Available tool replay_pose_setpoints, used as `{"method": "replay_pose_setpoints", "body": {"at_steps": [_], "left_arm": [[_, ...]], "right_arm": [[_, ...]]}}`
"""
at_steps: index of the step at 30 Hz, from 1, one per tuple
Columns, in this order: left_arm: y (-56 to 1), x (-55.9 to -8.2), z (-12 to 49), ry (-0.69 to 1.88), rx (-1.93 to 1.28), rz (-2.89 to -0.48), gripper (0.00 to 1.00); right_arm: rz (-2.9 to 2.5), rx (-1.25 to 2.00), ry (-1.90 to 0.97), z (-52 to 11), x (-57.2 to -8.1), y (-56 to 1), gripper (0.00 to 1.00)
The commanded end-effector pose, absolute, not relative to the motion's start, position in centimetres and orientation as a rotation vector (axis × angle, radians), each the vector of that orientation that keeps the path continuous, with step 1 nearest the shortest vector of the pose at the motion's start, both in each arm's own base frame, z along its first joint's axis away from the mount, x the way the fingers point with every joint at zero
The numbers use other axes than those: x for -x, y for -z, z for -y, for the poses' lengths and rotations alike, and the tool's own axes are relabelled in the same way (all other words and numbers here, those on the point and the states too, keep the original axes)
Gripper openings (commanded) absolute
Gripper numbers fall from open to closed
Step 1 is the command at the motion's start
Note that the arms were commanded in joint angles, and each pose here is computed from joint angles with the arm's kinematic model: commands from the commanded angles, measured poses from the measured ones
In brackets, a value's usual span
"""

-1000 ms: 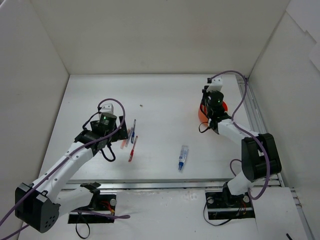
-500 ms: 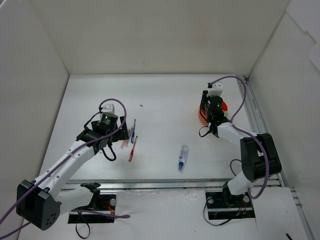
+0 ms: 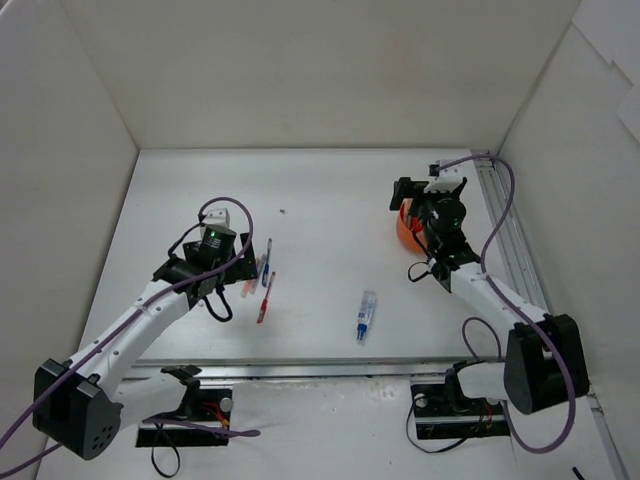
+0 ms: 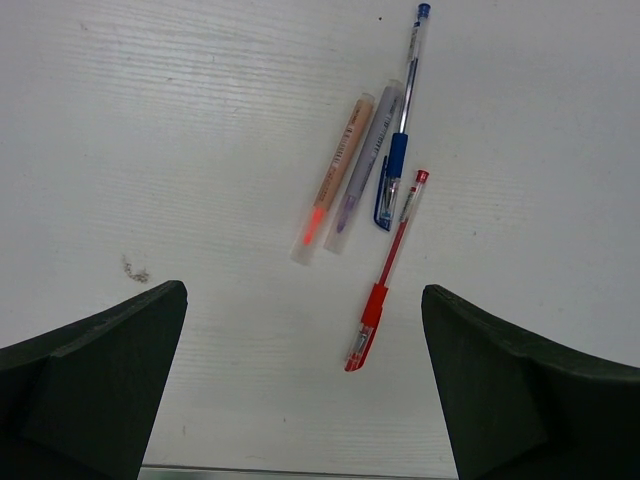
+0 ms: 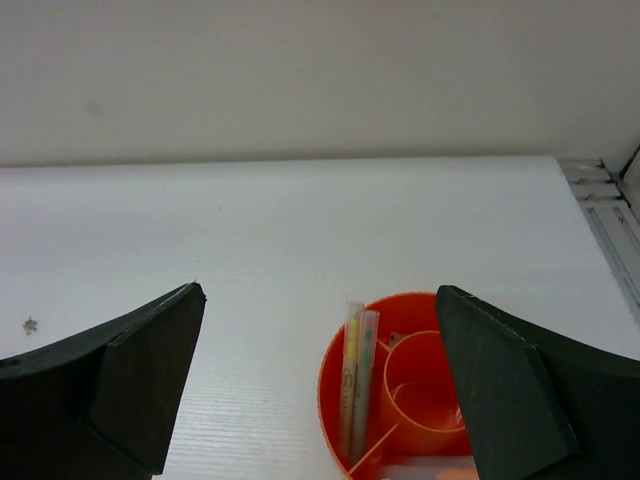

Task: Sort the stationery into containers
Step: Place the pen in the storage box, then pick up the pen from the center of the board.

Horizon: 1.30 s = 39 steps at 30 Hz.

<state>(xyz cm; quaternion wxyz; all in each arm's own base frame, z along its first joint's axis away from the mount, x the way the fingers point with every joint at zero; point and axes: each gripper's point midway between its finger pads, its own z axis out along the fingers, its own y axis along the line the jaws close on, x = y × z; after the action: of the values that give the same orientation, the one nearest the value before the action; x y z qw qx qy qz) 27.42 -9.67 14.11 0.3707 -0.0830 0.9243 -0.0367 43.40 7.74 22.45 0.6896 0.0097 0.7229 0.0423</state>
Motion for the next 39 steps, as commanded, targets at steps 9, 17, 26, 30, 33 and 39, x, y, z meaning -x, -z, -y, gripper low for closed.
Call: {"method": "replay_pose_setpoints", "body": {"at_steps": [9, 17, 26, 30, 33, 39], "left_arm": [[-14.3, -31.2, 10.8, 0.126, 0.105, -2.373, 1.0], [-12.0, -34.7, 9.1, 0.04, 0.186, -2.447, 1.0], [-8.5, -36.8, 8.1, -0.145, 0.18, -2.556, 1.0], [-7.5, -36.4, 7.6, -0.179, 0.191, -2.573, 1.0], [-6.6, -36.3, 7.7, -0.189, 0.184, -2.596, 1.0], [-5.1, -36.1, 8.0, -0.181, 0.163, -2.637, 1.0]], "right_arm": [[-1.558, 0.137, -0.366, -12.9, -37.8, -27.9, 0.98], [-1.66, 0.172, -0.361, -12.4, -34.9, -27.1, 0.98], [-1.695, 0.158, -0.323, -11.6, -34.2, -26.3, 0.98], [-1.7, 0.164, -0.317, -11.5, -34.0, -26.2, 0.98], [-1.712, 0.162, -0.309, -11.4, -34.1, -25.8, 0.98], [-1.718, 0.155, -0.289, -11.1, -34.3, -25.6, 0.98]]}}
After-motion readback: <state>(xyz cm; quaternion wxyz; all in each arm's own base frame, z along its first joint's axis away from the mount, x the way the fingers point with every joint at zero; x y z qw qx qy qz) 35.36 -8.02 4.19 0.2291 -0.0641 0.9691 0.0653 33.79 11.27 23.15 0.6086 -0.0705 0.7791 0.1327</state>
